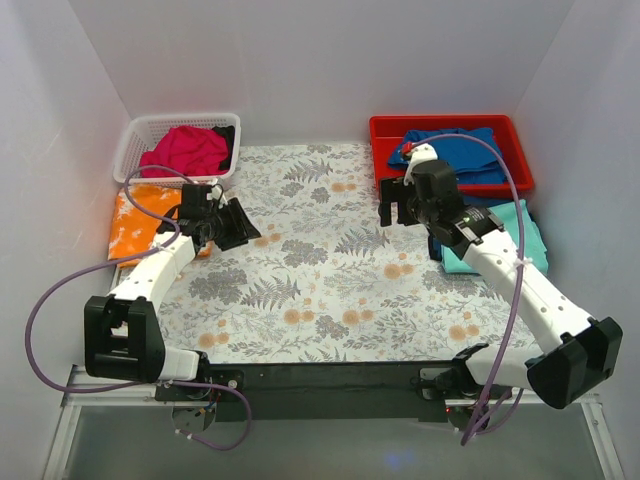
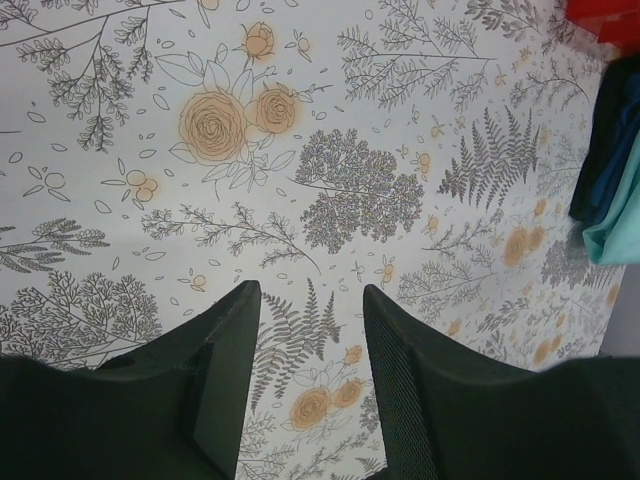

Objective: Fold and stack the t-shirts
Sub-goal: Put the neatly folded tshirt into the corner of the board with the right arm

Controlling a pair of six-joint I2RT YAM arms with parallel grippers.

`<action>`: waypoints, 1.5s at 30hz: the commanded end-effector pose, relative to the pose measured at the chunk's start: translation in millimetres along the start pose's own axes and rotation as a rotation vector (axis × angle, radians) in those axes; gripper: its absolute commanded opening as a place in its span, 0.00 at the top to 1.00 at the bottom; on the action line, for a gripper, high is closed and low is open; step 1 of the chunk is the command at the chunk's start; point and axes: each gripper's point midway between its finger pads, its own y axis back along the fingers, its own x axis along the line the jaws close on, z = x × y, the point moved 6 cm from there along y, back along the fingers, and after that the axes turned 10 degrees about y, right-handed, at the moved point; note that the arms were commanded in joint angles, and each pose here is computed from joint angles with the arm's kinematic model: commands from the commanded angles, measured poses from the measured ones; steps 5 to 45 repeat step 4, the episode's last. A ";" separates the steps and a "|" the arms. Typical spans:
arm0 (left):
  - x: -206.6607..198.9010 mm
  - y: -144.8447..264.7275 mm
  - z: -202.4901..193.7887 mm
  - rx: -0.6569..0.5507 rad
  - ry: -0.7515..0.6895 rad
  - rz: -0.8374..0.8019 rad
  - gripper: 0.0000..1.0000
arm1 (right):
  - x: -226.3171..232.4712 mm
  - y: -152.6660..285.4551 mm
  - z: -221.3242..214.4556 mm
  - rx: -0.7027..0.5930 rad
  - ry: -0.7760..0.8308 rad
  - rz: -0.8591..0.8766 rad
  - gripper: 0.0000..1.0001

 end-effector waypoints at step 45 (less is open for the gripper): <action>-5.5 11.4 7.0 -0.063 -0.033 -0.019 0.55 | 3.8 2.6 22.1 -0.065 0.020 0.031 0.07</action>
